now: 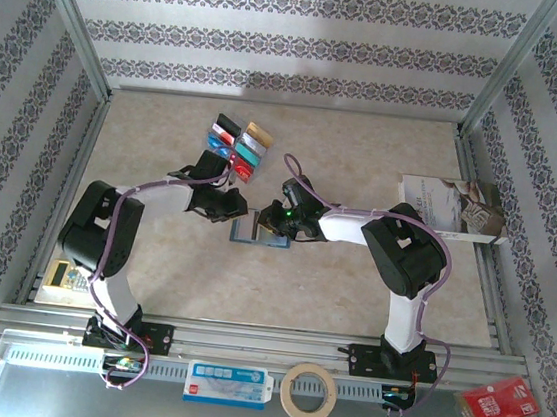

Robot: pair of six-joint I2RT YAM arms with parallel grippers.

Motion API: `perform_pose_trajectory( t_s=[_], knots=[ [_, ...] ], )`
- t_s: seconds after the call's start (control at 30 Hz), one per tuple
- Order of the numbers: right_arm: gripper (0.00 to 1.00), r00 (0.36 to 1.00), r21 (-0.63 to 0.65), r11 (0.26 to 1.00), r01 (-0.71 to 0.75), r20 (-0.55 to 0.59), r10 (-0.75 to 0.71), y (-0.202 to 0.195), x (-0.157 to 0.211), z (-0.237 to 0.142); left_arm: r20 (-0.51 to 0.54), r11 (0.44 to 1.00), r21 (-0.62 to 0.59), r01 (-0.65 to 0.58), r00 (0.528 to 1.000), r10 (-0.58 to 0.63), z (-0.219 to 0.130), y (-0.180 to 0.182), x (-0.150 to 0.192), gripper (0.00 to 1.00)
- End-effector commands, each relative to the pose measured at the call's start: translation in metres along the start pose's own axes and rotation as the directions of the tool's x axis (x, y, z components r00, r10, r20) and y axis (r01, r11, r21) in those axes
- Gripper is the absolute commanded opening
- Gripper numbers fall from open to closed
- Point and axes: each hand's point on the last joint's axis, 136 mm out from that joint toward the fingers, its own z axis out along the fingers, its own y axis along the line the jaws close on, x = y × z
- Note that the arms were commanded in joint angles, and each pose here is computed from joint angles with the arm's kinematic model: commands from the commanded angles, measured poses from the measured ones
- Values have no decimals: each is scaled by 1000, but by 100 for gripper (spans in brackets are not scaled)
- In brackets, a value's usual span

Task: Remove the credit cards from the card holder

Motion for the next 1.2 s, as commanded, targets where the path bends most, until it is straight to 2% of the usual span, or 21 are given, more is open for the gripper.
perform_pose_trajectory(
  t_s=[0.0, 0.7, 0.83, 1.17],
  knots=[
    [17, 1000, 25, 1000, 10, -22, -9, -11, 1, 4, -36, 998, -61, -1, 999, -1, 9, 15, 8, 19],
    [17, 994, -52, 995, 91, -60, -94, 9, 5, 4, -96, 993, -118, 22, 995, -34, 23, 38, 24, 18],
    [13, 993, -50, 994, 100, -51, -102, 11, 4, 3, -96, 992, -126, 22, 995, -34, 22, 39, 24, 20],
    [4, 993, 52, 996, 76, 91, -81, -13, -11, -22, -50, 992, -125, 12, 999, -18, 12, 32, 15, 37]
  ],
)
